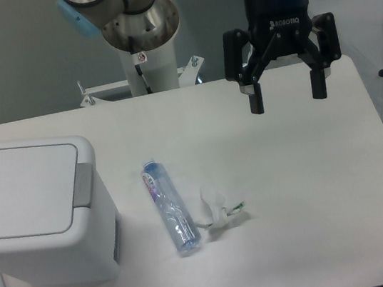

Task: Open the trash can
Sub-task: 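Move the open gripper toward the white trash can lid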

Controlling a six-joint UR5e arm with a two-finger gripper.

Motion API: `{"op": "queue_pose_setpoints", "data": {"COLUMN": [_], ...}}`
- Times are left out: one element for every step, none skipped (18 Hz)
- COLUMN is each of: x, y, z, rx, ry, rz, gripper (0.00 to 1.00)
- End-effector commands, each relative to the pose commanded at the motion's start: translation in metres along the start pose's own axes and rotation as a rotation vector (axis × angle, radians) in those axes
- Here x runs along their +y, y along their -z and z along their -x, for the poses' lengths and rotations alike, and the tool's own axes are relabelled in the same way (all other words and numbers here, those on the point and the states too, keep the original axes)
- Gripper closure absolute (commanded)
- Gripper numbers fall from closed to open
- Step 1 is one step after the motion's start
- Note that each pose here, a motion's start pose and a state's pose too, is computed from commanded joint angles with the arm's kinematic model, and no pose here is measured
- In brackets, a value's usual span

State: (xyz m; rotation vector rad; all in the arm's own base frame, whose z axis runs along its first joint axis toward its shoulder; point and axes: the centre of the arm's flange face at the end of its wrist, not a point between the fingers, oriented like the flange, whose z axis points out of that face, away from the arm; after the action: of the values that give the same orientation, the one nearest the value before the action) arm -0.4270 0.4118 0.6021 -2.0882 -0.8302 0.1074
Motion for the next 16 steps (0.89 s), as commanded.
{"op": "queue_pose_setpoints", "data": {"x": [0.000, 0.000, 0.000, -0.001, -0.002, -0.001, 0.001, 0.002, 0.001, 0.002, 0.003, 0.002, 0.004, 0.004, 0.006, 0.007], "y": [0.000, 0.000, -0.001, 0.000, 0.001, 0.000, -0.002, -0.004, -0.003, -0.005, -0.006, -0.005, -0.007, -0.009, -0.014, -0.016], "z": [0.000, 0.000, -0.001, -0.001, -0.001, -0.001, -0.001, -0.001, -0.002, -0.004, -0.005, -0.006, -0.008, -0.010, -0.015, -0.018], "rx": [0.000, 0.000, 0.001, 0.002, 0.002, 0.002, 0.003, 0.004, 0.004, 0.006, 0.004, 0.002, 0.005, 0.008, 0.016, 0.021], "ry": [-0.002, 0.000, -0.001, -0.002, -0.002, -0.001, 0.001, 0.001, 0.000, -0.003, -0.004, -0.005, -0.005, -0.007, -0.009, -0.016], "rz": [0.000, 0.000, 0.000, -0.003, -0.005, -0.003, 0.003, 0.006, 0.006, 0.009, 0.011, 0.010, 0.015, 0.017, 0.026, 0.027], "gripper": [0.00, 0.00, 0.00, 0.00, 0.00, 0.00, 0.00, 0.00, 0.00, 0.00, 0.00, 0.00, 0.00, 0.00, 0.00, 0.00]}}
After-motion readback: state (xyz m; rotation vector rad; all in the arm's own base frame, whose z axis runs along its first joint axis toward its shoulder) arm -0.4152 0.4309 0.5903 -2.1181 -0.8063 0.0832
